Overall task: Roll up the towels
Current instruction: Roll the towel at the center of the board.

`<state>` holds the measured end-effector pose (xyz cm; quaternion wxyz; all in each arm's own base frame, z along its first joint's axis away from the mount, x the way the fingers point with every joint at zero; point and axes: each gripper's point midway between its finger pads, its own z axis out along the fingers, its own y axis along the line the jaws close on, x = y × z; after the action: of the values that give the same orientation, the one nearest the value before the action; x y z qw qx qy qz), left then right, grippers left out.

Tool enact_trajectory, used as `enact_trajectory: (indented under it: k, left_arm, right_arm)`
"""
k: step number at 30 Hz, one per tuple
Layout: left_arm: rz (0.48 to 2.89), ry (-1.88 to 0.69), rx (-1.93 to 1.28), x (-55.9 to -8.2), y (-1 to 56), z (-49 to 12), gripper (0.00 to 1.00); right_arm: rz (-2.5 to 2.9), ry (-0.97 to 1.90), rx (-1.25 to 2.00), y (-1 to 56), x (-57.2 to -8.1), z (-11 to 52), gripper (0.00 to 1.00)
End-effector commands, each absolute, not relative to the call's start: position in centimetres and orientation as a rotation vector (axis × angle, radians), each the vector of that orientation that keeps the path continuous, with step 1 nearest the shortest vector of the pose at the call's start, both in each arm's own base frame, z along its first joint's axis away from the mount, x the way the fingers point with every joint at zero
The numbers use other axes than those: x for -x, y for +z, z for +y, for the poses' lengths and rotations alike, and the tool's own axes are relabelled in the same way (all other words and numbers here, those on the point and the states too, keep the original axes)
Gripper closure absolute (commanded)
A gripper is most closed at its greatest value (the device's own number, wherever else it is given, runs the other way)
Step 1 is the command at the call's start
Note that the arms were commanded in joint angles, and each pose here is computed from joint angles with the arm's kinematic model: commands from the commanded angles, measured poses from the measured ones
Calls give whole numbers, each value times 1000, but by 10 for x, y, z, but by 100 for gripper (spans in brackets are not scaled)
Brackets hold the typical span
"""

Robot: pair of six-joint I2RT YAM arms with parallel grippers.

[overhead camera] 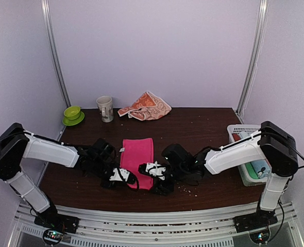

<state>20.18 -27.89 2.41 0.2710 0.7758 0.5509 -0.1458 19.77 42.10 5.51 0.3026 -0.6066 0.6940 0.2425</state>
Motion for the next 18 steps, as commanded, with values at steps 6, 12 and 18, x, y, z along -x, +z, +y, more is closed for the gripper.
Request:
enact_trajectory:
  k: [6, 12, 18]
  left_arm:
    - [1651, -642, -2051, -193, 19, -272, 100]
    - [1706, -779, -2016, -196, 20, -268, 100]
    - [1749, -844, -2003, -195, 15, -262, 100]
  right_arm:
    - [1619, 545, 1526, 67, -200, 433, 27]
    - [1610, 464, 1530, 56, -203, 437, 34]
    - [1578, 382, 1558, 49, -204, 440, 36]
